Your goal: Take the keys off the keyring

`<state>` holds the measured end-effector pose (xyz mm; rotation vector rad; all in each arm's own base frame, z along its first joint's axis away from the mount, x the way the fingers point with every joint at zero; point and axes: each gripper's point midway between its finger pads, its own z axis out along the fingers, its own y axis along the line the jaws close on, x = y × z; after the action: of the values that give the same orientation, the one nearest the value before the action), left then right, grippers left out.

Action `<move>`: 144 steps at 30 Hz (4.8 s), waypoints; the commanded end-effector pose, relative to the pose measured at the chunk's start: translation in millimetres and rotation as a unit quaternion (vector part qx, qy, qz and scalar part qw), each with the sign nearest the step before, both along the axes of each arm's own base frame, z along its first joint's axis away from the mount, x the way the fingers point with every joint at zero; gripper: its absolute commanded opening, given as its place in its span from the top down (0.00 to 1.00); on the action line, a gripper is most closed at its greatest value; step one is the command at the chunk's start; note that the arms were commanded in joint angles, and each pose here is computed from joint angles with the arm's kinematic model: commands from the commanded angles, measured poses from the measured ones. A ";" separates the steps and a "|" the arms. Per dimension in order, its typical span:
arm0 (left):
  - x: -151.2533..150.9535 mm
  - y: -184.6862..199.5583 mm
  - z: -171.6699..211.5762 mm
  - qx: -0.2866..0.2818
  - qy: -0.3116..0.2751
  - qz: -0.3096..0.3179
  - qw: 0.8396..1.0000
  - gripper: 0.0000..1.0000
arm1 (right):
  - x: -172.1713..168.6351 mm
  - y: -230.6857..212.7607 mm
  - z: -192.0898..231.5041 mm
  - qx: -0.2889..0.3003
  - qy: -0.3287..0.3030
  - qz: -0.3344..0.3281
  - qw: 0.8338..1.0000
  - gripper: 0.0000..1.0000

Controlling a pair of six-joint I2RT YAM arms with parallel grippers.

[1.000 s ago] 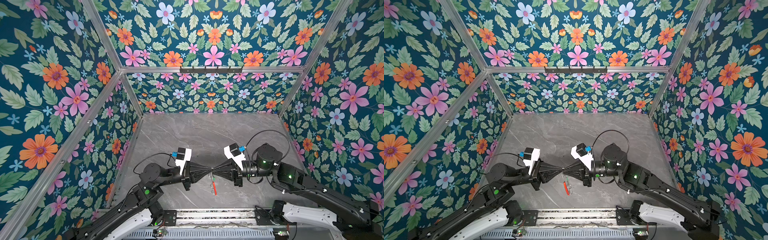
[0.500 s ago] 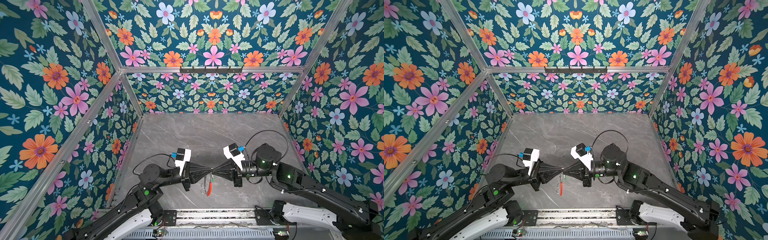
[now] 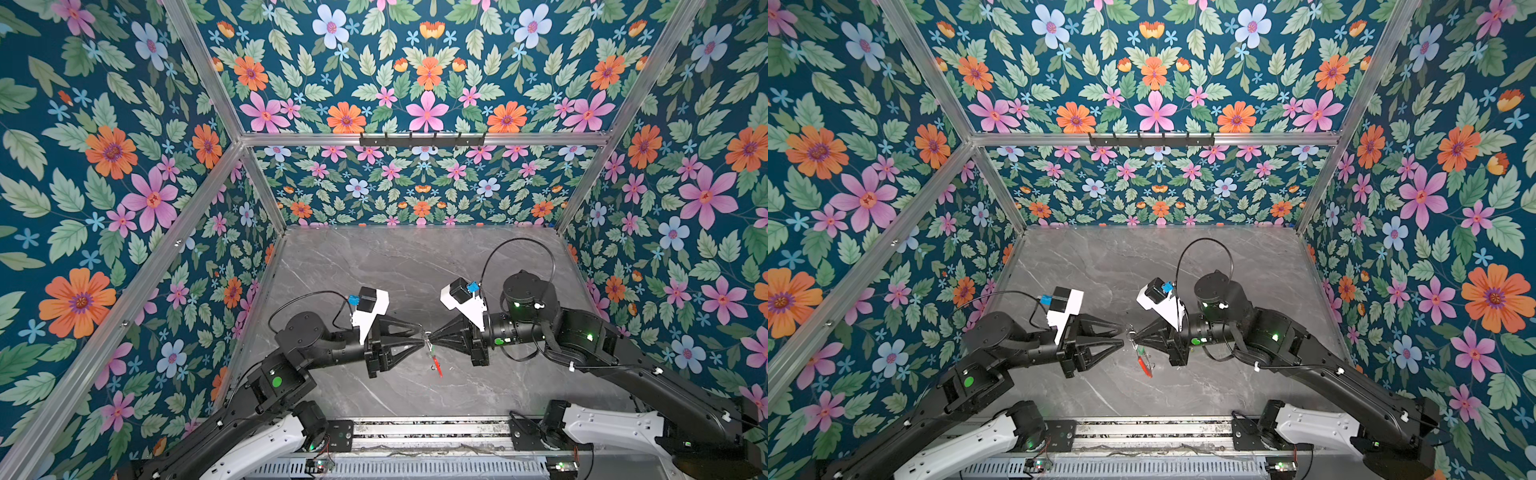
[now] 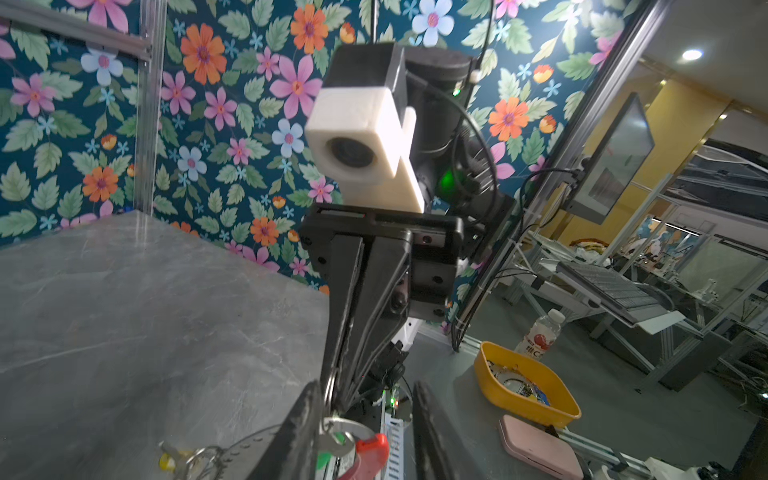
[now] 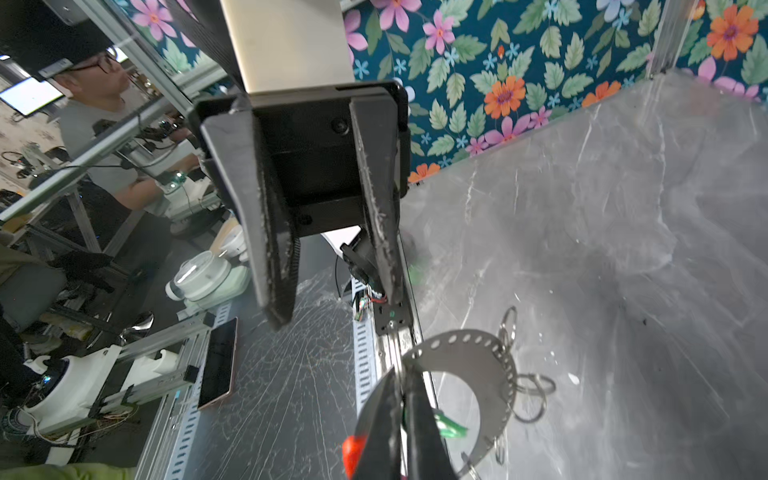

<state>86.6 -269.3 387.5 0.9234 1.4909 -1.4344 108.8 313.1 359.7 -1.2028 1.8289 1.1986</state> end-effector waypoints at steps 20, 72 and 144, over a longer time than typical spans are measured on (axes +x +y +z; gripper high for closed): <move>3.1 -20.1 -36.3 0.121 0.029 -0.041 0.991 0.77 | 2.4 -10.6 -26.0 -0.120 0.017 0.004 0.993 1.00; 24.9 -5.7 -10.5 -0.012 0.006 0.054 0.998 1.00 | 23.5 -2.3 -13.8 0.109 -0.088 -0.103 0.985 0.45; 24.3 3.4 -1.0 -0.117 -0.018 0.063 0.991 1.00 | 2.5 31.9 -29.8 0.042 -0.112 -0.024 0.992 1.00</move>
<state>116.5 -268.8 370.2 0.6978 1.3807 -1.4216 113.6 341.6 322.1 -1.1733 1.6590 1.0394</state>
